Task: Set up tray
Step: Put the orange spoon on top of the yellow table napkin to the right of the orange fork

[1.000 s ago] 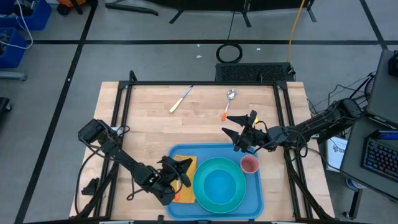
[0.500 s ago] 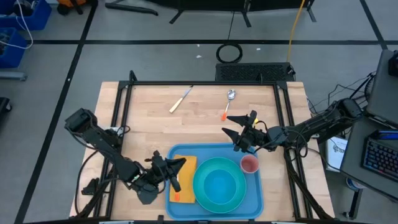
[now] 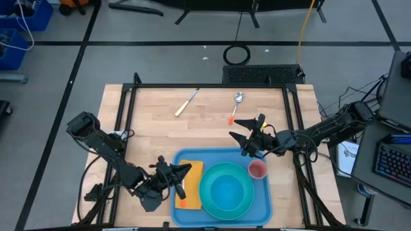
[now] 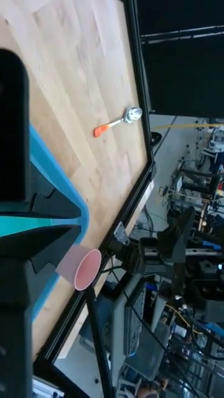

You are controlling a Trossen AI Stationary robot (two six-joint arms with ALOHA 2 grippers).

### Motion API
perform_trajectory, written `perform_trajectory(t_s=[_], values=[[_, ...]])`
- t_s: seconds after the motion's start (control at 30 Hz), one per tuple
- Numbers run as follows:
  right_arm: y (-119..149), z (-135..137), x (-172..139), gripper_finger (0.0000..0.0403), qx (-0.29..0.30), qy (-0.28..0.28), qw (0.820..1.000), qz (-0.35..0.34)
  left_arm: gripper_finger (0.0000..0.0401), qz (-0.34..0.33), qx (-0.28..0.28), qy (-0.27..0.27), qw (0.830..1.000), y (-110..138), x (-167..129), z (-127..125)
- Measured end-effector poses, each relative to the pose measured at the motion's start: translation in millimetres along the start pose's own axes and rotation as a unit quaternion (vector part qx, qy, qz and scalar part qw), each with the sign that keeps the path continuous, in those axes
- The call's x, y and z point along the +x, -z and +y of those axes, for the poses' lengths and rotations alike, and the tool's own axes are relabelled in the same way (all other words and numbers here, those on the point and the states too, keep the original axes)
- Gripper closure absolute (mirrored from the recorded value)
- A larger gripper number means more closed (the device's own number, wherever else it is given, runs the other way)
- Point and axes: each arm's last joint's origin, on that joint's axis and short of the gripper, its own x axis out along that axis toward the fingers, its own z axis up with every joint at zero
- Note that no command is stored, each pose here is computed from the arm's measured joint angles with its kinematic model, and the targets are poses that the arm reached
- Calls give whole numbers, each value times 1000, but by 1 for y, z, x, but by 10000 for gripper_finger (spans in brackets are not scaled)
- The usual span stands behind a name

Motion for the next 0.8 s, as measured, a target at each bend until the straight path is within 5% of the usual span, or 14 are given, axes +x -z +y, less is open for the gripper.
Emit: perform_trajectory(t_s=[0.47, 0.6, 0.8], values=[[-1, 0, 0, 124, 10, -7, 1000, -13, 370, 0, 9, 0, 1000, 0, 0, 0], [-2, 1, 0, 124, 188, -30, 981, -34, 370, 0, 9, 0, 1000, 0, 0, 0], [-3, 3, -1, 124, 415, -47, 908, -28, 370, 0, 9, 0, 1000, 0, 0, 0]])
